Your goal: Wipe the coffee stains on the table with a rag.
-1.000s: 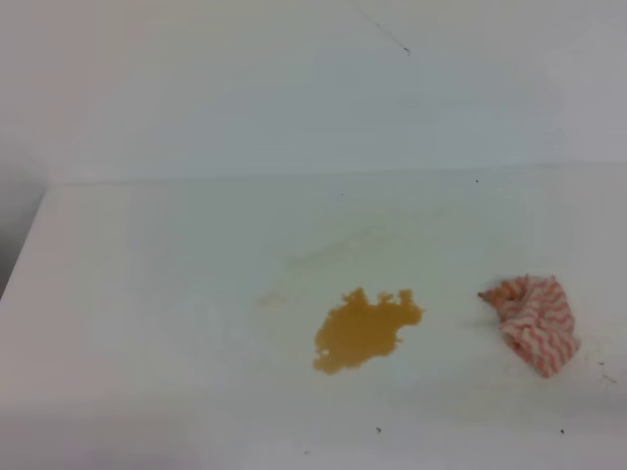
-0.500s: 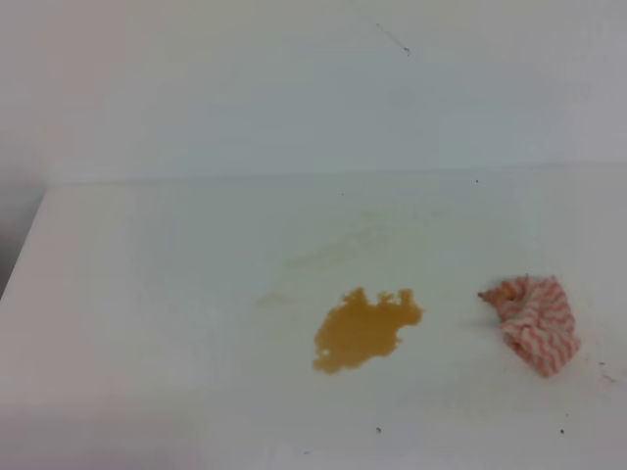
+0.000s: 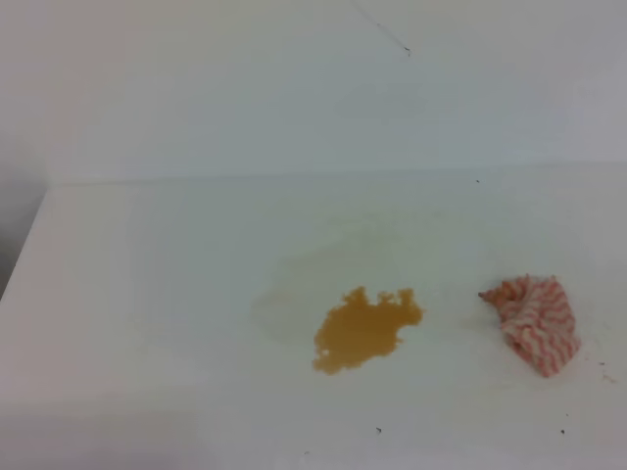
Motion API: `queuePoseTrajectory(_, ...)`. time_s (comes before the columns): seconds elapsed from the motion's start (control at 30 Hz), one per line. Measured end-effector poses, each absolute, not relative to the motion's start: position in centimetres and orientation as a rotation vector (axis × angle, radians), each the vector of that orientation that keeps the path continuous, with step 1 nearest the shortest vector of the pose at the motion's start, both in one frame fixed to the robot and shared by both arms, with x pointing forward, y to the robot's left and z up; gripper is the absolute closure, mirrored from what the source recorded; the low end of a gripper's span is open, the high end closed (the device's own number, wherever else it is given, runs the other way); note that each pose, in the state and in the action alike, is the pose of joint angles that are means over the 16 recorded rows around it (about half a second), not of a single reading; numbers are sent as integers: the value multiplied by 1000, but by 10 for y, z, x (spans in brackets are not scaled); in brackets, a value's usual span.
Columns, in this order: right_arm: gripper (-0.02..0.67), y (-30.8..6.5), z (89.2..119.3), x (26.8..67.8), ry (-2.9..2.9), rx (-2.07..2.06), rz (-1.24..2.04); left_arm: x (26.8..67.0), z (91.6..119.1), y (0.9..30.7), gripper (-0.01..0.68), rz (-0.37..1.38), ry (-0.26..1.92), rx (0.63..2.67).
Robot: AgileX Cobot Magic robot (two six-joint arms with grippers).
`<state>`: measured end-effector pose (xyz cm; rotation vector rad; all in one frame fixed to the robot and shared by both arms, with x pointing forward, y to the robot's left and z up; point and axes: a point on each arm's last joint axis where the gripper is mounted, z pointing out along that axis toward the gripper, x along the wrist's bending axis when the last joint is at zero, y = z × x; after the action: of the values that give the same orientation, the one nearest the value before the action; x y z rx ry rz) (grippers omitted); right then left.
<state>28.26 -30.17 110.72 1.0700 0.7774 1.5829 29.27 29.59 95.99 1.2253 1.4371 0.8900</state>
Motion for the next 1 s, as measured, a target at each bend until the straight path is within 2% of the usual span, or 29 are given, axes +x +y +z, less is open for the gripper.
queuePoseTrajectory(0.37, 651, -289, 1147, 332, 1206, 1392, 1442, 293, 960, 296, 675, 890, 1437, 1225)
queuePoseTrajectory(0.6, 651, -285, 1153, 352, 1311, 1467, 1402, 293, 960, 296, 675, 890, 1437, 1225)
queuePoseTrajectory(1.0, 651, -284, 1157, 361, 1349, 1412, 1380, 293, 960, 296, 675, 890, 1437, 1225)
